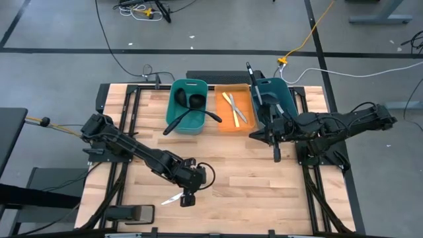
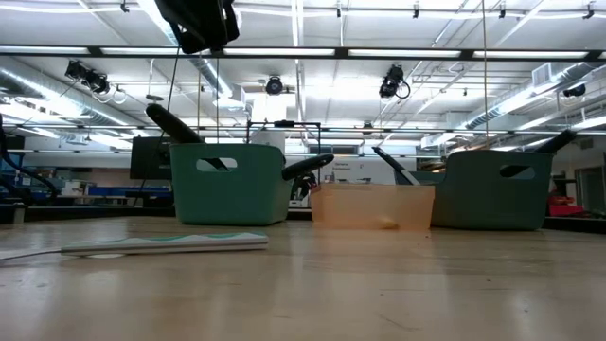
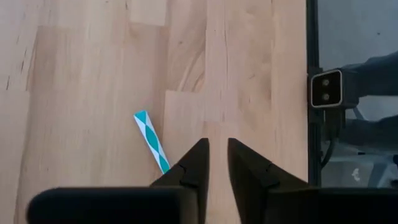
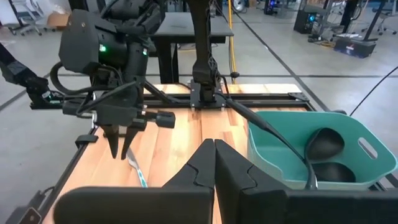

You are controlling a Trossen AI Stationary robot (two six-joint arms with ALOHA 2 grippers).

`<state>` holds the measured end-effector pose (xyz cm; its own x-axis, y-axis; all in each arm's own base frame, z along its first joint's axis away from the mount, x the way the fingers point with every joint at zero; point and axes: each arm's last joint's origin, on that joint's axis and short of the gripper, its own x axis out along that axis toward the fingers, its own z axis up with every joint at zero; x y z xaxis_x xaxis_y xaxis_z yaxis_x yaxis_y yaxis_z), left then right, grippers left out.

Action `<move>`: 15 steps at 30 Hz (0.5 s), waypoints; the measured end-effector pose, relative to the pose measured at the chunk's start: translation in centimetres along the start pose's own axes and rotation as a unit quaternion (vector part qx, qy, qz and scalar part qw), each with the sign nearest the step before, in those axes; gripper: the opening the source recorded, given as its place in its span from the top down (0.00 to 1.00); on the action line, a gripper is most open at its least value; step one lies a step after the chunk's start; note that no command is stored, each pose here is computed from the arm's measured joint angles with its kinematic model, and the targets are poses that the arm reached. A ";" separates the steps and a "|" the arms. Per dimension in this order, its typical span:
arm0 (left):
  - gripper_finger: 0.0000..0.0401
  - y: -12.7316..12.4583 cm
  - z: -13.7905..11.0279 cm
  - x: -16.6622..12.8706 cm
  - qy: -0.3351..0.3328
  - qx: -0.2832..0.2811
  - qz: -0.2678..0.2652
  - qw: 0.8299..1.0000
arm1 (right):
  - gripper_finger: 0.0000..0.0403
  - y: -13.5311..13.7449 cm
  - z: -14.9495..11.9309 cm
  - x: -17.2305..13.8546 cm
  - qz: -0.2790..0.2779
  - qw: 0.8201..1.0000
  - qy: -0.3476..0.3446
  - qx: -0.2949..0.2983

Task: Pick & Place Kitchen Items
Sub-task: Put the white patterned table knife into the orange bin

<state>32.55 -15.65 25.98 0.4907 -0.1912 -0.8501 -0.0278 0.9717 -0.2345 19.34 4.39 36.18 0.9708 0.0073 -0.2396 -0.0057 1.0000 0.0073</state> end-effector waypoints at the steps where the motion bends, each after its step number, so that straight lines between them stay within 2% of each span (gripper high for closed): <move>1: 0.82 0.0 0.0 0.0 0.000 -0.004 0.002 1.000 | 0.99 0.0 -0.1 0.0 0.000 1.000 0.003 -0.001; 10: 0.56 0.3 -0.2 0.0 0.004 -0.051 0.023 0.998 | 0.99 0.0 -0.1 0.0 -0.001 1.000 0.006 -0.002; 15: 0.46 0.5 -0.5 0.0 0.012 -0.073 0.040 0.996 | 0.99 0.0 -0.1 0.0 -0.002 1.000 0.006 -0.001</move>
<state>32.13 -15.25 25.67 0.4615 -0.1188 -0.8791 -0.1933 0.9537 -0.2303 19.32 4.38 36.06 0.9678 0.0037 -0.2518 -0.0029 1.0000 0.0037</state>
